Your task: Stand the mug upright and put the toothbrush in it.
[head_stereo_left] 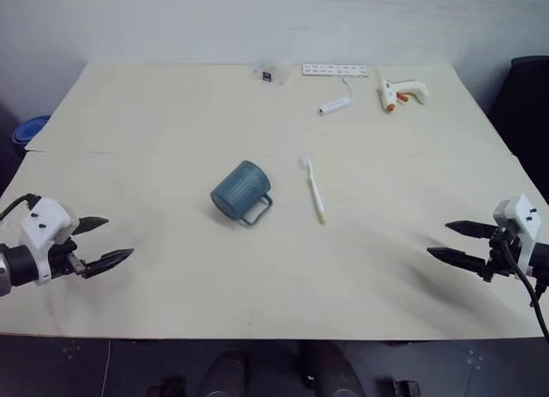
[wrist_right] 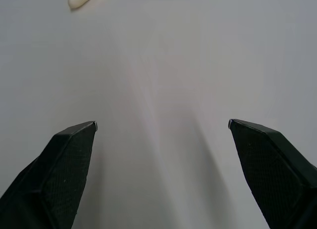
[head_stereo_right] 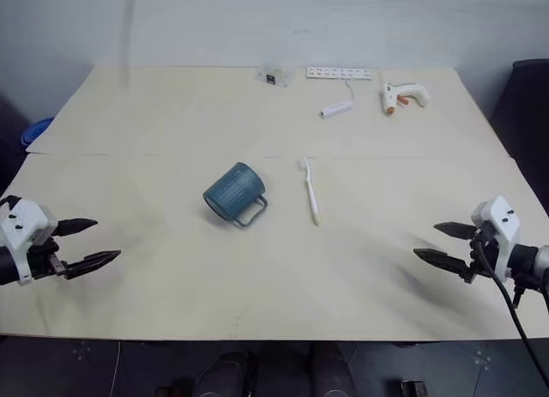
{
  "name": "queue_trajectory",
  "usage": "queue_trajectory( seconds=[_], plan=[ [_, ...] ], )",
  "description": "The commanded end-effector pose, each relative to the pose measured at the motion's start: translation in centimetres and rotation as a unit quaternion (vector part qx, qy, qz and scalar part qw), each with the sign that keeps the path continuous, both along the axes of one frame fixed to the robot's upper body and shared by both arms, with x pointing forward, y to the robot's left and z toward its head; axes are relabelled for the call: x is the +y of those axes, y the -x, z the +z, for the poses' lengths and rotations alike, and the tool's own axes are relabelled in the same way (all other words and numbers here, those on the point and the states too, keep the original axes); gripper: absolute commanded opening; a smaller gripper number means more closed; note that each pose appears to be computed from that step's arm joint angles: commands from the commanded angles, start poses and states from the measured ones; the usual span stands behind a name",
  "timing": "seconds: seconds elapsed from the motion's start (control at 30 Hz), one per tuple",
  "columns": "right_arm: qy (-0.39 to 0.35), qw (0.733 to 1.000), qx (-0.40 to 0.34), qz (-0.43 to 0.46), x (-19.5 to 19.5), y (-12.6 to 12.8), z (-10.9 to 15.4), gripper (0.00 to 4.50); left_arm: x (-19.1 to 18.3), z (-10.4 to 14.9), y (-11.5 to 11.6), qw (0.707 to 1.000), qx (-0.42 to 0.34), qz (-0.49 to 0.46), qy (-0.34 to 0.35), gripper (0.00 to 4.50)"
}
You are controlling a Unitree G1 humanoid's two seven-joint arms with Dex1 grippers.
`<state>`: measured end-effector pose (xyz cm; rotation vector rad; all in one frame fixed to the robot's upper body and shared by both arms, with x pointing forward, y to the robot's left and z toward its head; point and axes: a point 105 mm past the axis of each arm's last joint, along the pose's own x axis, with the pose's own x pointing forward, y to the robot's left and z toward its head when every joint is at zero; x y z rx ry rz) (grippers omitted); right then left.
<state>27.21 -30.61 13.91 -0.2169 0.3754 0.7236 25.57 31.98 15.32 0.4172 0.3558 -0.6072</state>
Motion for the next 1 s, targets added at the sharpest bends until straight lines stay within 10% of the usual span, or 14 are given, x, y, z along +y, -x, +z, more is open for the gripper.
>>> queue_trajectory(
  seconds=[0.03,0.53,1.0],
  plan=[
    [0.006,0.999,-0.036,-0.007,-0.6,-0.1,1.5,4.44,0.1,0.7,-0.2,1.0,-0.014,0.009,-0.006,4.5],
    [-0.015,0.999,-0.048,-0.006,0.7,-1.2,1.8,4.44,-1.0,1.2,-0.3,1.0,-0.006,0.005,0.015,4.5],
    [-0.061,0.981,-0.046,0.177,14.2,3.3,5.3,4.44,-16.5,8.2,2.0,0.935,0.069,-0.346,0.043,4.5]
  ],
)
